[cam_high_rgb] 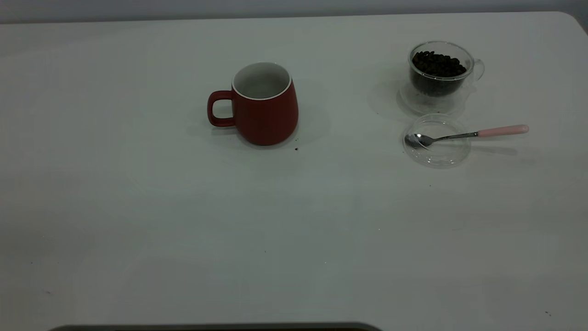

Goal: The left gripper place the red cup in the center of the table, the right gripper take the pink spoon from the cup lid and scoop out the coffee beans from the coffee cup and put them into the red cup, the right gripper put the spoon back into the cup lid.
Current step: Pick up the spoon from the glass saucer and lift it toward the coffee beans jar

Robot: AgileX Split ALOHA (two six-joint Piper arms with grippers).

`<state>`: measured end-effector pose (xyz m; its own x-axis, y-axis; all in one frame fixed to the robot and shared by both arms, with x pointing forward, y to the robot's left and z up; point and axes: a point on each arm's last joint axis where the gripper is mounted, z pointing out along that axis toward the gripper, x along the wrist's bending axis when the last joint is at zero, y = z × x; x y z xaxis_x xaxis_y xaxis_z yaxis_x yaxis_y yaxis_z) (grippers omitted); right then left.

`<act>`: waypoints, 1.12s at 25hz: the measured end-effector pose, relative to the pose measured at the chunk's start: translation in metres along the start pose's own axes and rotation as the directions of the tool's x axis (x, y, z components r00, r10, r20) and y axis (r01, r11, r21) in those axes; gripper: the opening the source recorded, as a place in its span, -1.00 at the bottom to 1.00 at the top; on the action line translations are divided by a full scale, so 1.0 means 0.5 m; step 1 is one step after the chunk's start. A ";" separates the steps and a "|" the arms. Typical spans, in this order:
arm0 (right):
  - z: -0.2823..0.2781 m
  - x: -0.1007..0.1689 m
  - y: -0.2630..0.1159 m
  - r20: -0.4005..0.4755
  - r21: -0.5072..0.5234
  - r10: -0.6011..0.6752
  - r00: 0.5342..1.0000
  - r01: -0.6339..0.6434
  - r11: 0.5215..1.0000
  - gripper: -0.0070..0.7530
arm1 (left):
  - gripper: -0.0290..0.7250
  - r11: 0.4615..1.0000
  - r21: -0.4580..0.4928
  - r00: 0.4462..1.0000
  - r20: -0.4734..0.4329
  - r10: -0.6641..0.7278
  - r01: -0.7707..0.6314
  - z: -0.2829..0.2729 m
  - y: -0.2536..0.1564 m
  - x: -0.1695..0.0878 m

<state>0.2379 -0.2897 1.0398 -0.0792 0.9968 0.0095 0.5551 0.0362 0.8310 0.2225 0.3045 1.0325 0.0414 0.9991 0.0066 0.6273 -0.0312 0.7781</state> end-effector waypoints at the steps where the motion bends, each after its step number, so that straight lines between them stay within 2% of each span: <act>1: 0.000 0.000 0.000 0.000 0.000 0.000 1.000 0.000 1.000 -0.35 | 0.42 1.000 0.000 1.000 -0.001 -0.001 0.001 0.000 0.000 0.000; 22: 0.000 0.000 0.000 -0.001 0.000 0.005 1.000 -0.005 1.000 -0.35 | 0.42 1.000 0.000 1.000 -0.001 0.002 -0.002 0.000 0.000 0.000; 28: 0.000 0.007 0.001 -0.041 -0.005 0.031 0.999 -0.031 1.000 -0.35 | 0.42 1.000 0.000 1.000 -0.001 0.002 -0.002 0.000 0.000 0.000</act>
<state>0.2379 -0.2860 1.0404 -0.0959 0.9937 0.0579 0.5532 0.0048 0.8330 0.2225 0.3045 1.0325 0.0421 0.9991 0.0086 0.6272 -0.0331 0.7781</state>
